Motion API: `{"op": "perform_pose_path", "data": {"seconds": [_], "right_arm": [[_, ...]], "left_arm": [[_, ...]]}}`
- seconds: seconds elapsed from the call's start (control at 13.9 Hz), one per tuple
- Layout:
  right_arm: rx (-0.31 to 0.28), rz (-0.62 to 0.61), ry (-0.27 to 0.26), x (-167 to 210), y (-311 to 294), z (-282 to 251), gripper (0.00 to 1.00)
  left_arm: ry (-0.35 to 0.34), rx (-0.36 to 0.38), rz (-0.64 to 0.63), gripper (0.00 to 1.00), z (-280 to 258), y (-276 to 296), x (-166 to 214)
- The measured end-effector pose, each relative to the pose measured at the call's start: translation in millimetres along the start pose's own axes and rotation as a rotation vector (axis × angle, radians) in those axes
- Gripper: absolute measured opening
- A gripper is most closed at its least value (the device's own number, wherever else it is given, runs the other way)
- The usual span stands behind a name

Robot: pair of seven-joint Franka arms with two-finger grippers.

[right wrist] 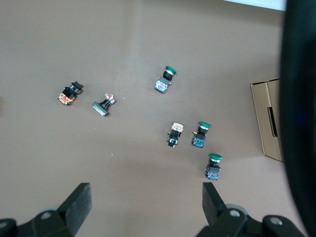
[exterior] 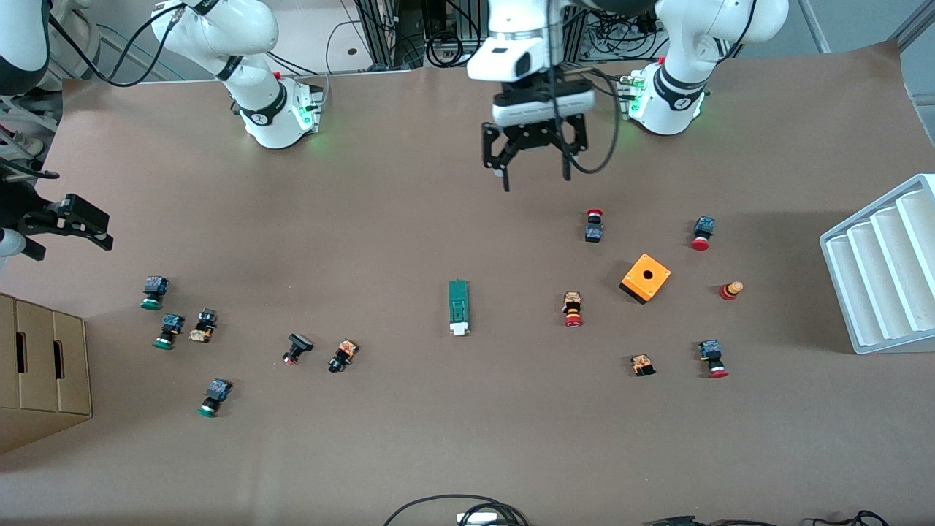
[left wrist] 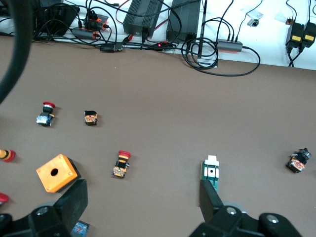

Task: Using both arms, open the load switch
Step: 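Move the left gripper over the green load switch, then lower the left gripper and grasp the green load switch body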

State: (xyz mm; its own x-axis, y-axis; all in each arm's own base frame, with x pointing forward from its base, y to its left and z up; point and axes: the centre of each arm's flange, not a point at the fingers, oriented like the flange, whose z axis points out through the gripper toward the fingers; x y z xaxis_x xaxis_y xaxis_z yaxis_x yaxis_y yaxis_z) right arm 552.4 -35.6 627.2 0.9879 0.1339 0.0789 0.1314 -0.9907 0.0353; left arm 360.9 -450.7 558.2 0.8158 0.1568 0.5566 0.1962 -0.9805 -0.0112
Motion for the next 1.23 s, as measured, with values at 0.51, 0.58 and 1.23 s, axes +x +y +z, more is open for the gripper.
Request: {"op": "perform_pose_path", "data": {"seconds": [0.51,0.58,1.23], "right_arm": [[0.000,0.000,0.000,0.0,0.0,0.0,1.00],[0.000,0.000,0.000,0.0,0.0,0.0,1.00],[-0.001,0.000,0.005,0.5,0.2,-0.4,1.00]], "left_arm": [[0.196,-0.023,-0.131,1.00,39.4,53.8,-132.1],[0.207,-0.029,-0.142,1.00,50.0,59.2,-143.8],[0.465,-0.069,-0.049,1.00,137.3,84.5,-213.8]]}}
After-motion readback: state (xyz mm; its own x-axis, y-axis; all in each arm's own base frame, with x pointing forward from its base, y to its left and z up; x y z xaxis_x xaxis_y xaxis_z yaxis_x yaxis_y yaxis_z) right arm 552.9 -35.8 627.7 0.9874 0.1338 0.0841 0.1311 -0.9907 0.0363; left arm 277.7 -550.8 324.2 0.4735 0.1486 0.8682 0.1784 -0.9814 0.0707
